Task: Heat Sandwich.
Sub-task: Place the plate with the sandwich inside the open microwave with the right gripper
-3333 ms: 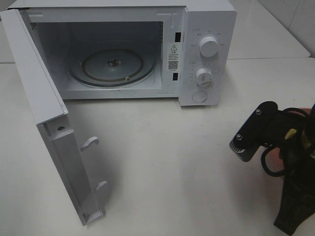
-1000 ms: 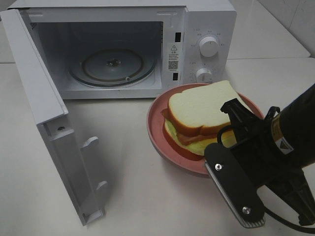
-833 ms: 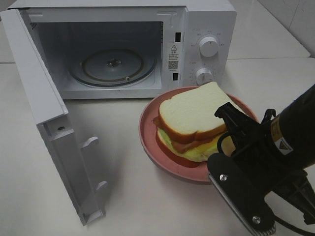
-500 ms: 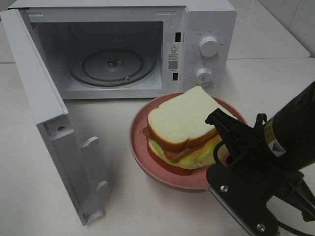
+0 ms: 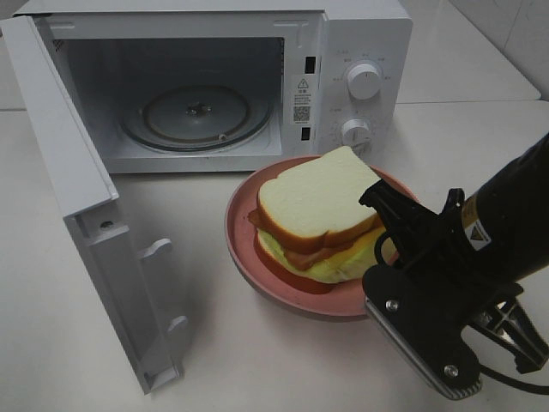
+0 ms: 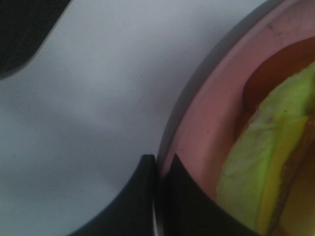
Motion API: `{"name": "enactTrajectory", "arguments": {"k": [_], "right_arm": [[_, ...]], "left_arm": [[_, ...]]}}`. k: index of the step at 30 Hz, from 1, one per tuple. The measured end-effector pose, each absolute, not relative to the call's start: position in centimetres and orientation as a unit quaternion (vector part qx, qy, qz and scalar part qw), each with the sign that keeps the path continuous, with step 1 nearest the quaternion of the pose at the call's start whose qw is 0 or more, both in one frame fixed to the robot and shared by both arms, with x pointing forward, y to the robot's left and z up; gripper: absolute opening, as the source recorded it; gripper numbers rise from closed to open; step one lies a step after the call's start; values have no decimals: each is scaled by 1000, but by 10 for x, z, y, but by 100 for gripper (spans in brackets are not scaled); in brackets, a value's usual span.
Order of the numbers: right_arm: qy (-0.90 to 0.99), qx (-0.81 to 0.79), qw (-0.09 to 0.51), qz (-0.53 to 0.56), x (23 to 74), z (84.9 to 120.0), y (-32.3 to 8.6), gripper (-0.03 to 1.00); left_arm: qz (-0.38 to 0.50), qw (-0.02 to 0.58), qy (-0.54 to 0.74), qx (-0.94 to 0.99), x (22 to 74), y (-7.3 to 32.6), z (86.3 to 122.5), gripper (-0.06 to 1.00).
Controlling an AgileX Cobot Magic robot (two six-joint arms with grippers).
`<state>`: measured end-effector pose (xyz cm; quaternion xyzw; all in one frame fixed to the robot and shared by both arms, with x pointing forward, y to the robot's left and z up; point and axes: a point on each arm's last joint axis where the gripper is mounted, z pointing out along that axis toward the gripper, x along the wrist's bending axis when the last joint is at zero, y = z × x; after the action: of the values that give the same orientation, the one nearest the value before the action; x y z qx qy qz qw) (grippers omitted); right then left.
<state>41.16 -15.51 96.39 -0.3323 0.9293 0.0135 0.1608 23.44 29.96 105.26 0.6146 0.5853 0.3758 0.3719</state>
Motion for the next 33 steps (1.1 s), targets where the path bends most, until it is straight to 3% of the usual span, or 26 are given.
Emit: {"name": "enactTrajectory", "arguments": {"k": [9, 15, 33], "right_arm": [[932, -315, 170, 57, 431, 982, -149, 3], [937, -315, 137, 62, 441, 977, -138, 3], [933, -332, 117, 76, 483, 977, -101, 3]], "left_arm": [[376, 372, 585, 615, 234, 300, 1053, 98], [376, 372, 585, 615, 234, 300, 1053, 98], [376, 372, 585, 615, 234, 300, 1053, 98]]}}
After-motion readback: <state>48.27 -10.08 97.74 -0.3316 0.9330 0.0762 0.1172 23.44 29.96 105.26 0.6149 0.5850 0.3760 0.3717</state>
